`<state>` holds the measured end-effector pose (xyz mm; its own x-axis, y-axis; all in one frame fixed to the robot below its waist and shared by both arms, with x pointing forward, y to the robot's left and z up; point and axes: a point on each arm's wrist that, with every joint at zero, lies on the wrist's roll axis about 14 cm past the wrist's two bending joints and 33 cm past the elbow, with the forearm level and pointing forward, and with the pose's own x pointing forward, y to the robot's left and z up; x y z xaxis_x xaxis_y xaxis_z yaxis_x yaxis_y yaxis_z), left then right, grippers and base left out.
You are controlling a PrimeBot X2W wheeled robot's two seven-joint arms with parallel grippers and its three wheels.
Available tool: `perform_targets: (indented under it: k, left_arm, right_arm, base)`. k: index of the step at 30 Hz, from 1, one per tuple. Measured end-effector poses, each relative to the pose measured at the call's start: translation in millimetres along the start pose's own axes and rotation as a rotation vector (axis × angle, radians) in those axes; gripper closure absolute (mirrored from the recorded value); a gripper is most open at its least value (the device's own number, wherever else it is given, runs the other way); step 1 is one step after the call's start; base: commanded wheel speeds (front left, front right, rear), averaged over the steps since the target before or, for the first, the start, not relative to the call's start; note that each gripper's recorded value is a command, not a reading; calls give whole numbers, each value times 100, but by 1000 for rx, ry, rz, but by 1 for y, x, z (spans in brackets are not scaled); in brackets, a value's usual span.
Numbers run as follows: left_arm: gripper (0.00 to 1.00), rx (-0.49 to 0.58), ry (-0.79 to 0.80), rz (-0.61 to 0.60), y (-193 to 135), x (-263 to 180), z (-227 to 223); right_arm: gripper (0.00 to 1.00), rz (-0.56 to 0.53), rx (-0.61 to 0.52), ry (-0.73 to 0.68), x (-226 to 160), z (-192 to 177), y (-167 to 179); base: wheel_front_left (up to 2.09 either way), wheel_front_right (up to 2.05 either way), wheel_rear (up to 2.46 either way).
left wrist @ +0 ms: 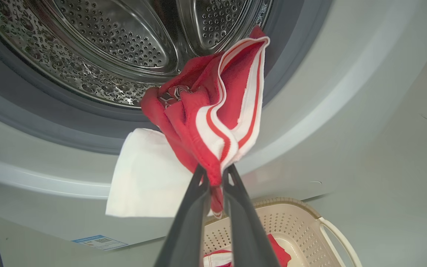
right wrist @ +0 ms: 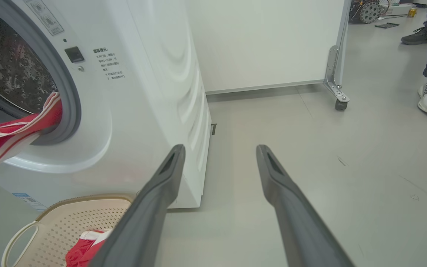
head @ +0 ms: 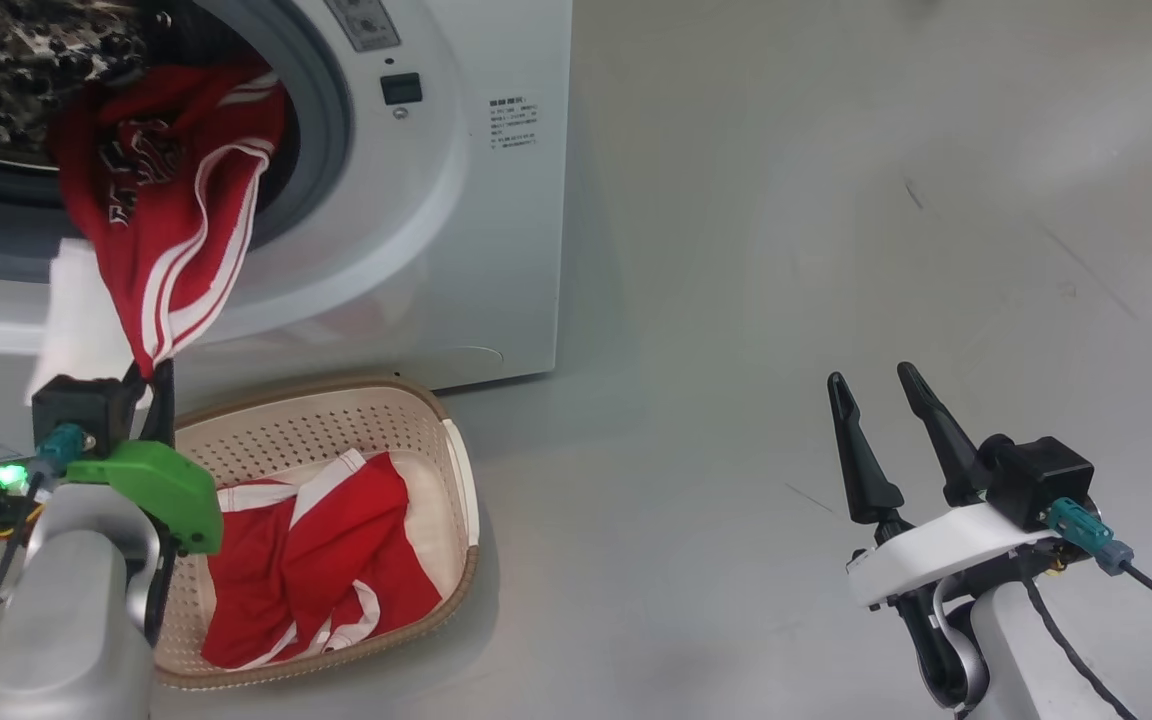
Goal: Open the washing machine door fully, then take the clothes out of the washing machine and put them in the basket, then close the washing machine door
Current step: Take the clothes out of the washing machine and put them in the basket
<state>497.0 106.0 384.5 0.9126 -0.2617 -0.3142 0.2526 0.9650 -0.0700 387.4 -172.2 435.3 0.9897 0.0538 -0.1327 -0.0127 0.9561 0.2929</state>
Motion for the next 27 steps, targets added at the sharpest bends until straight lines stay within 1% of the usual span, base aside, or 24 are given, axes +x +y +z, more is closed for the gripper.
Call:
perform_targets:
  k: [1,7,15,18,21,27]
  left_arm:
    - [100,0,0,0,0,0,0]
    - [100,-10,-30,18,2,-32,4]
    - [100,-7,-111,60,14,-68,20]
    - [100,-8,-169,75,18,-76,37]
    - [100,-34,-238,108,26,-85,56]
    - [100,-47,-451,129,29,-101,121]
  right_arm:
    - [0,0,0,0,0,0,0]
    - [0,40,6,-17,-8,4,15]
    - [0,92,10,-31,-15,8,33]
    - [0,112,10,-40,-15,11,40]
    - [0,129,10,-38,-18,10,45]
    - [0,149,8,-44,-18,12,52]
  base:
    - [0,0,0]
    - [0,0,0]
    - [0,0,0]
    - [0,0,0]
    - [0,0,0]
    - [0,0,0]
